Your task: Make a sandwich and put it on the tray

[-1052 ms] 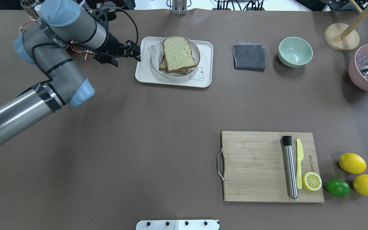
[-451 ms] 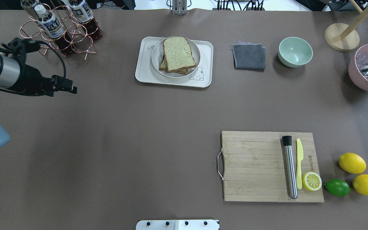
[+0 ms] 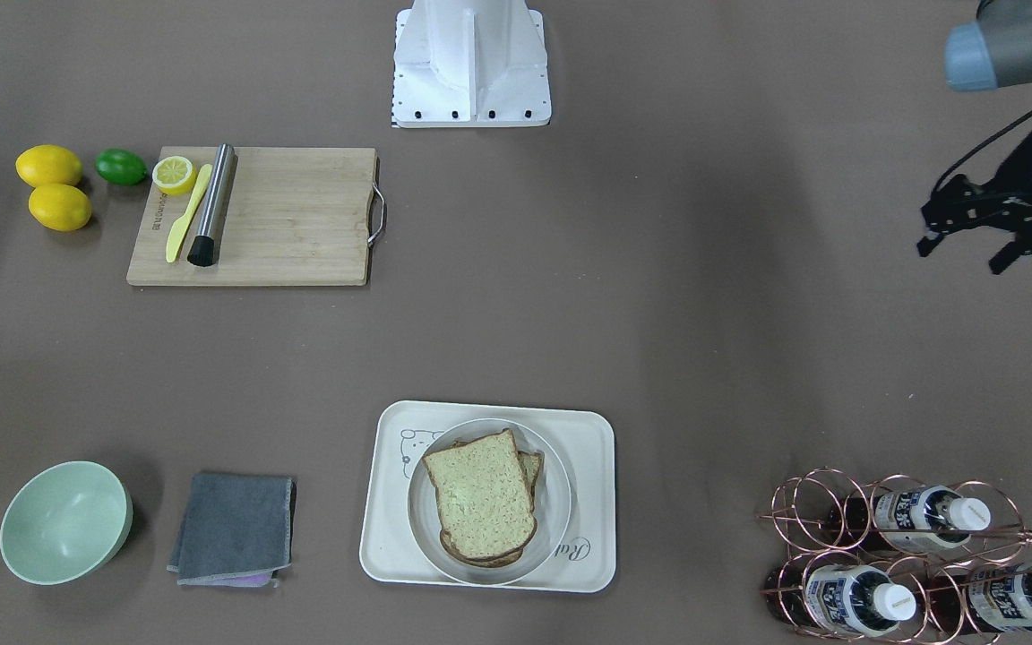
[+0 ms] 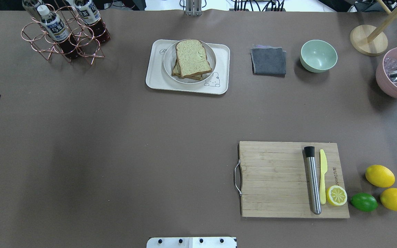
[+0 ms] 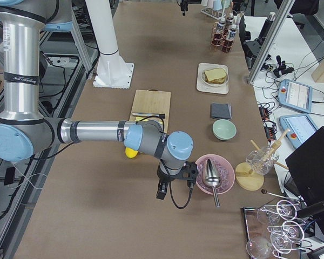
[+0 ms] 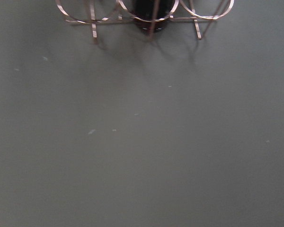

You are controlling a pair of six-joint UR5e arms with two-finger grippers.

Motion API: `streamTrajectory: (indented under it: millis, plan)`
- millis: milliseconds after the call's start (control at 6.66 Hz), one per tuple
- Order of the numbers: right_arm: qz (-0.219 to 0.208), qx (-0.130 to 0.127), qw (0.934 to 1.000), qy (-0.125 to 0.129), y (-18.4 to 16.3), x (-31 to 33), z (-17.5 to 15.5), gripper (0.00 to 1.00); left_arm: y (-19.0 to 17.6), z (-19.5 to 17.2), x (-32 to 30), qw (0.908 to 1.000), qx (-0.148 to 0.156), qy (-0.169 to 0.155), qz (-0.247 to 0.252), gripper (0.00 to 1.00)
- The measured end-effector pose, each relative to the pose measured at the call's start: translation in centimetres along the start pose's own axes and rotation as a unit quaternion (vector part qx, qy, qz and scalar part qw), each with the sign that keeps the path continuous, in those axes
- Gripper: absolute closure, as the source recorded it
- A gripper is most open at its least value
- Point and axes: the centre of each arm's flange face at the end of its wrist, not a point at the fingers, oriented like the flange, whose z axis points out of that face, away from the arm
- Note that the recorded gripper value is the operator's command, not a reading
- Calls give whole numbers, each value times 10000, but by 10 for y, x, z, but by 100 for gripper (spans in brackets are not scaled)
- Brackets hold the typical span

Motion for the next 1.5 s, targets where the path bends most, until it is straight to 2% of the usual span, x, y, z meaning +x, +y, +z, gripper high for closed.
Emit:
streamTrajectory:
  millis: [300,451,751,901,1502]
  plan:
    - [-44,60,10000,0,-3,5,6,0,-10,-50,-70,9973,-434,-410,425,2]
    - [-77,98,9999,2,-4,6,7,0,-9,-64,-96,9946,-745,-479,533,2]
    - [-118,146,9998,7,-6,6,7,0,43,-37,-159,9885,-1455,-392,157,2]
    - [-127,154,9998,10,-6,6,7,0,62,-31,-180,9866,-1587,-366,-58,2]
    - [-162,189,9997,14,-6,3,4,0,74,-44,-200,9877,-1481,-406,-284,2]
